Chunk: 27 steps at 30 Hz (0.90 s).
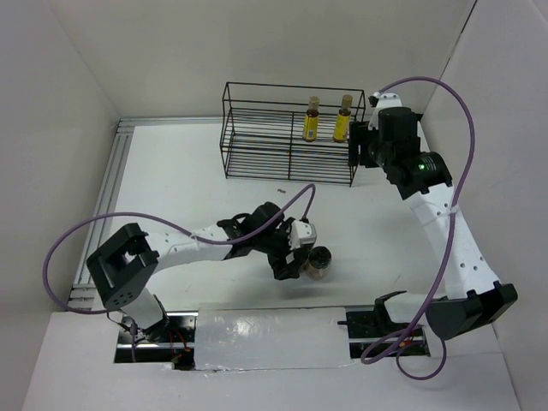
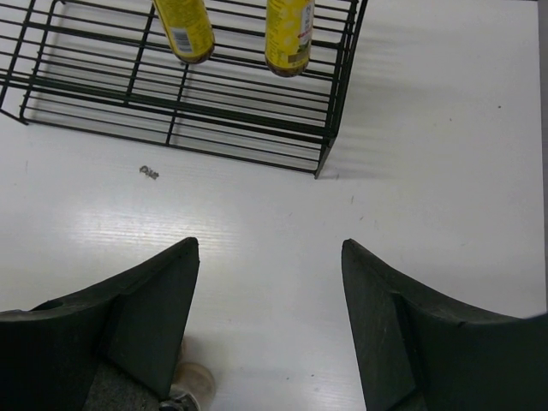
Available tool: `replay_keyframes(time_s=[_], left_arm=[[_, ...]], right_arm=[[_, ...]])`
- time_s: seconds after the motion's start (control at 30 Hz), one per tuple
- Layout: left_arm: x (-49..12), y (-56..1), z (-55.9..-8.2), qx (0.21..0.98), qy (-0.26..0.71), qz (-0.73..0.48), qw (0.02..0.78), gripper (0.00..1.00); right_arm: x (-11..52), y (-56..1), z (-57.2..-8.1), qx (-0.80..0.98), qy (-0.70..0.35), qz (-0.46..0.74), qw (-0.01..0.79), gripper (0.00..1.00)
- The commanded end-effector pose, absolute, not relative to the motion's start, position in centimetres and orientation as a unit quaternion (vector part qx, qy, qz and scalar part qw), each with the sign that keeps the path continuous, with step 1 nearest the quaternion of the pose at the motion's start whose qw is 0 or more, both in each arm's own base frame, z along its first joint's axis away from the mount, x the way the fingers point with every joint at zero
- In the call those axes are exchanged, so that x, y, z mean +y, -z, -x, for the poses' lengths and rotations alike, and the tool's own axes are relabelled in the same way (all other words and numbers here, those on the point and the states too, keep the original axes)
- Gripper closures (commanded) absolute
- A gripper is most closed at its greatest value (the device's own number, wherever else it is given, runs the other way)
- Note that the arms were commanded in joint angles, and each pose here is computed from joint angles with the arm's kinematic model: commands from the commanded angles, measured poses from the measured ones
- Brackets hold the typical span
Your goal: Organize the condiment bottles
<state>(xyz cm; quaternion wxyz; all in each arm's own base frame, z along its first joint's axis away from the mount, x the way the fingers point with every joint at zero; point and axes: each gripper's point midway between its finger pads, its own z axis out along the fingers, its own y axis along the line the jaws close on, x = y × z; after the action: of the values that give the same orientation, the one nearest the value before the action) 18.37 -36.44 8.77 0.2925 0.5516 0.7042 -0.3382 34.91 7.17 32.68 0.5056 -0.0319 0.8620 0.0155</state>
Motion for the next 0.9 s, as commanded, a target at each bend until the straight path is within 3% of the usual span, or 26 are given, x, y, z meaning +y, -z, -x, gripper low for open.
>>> replay_keyframes(time_s=[0.0,0.37,0.57,0.83,0.87], left_arm=[[-37.9,-9.3,-20.5,0.732,0.313,-0.512,0.323,0.01],[-39.3,-10.9,-22.1,0.749,0.303,-0.478,0.344,0.03],[-39.0,-10.7,-21.0,0.751,0.311,-0.487,0.320,0.04],[-38.6,-10.0,-20.4,0.749,0.313,-0.499,0.305,0.18],[-38.4,-9.8,-20.2,0.750,0.312,-0.499,0.302,0.25]], right_arm=[[6.1,-33.1,-34.3,0.859,-0.005,0.027,0.511,0.26],[5.3,-31.8,-34.8,0.868,0.001,0.028,0.496,0.26],[4.7,-31.6,-34.9,0.870,0.006,0.027,0.493,0.25],[4.0,-31.7,-34.9,0.870,0.009,0.022,0.493,0.25],[4.1,-31.8,-34.9,0.869,0.007,0.023,0.494,0.25]])
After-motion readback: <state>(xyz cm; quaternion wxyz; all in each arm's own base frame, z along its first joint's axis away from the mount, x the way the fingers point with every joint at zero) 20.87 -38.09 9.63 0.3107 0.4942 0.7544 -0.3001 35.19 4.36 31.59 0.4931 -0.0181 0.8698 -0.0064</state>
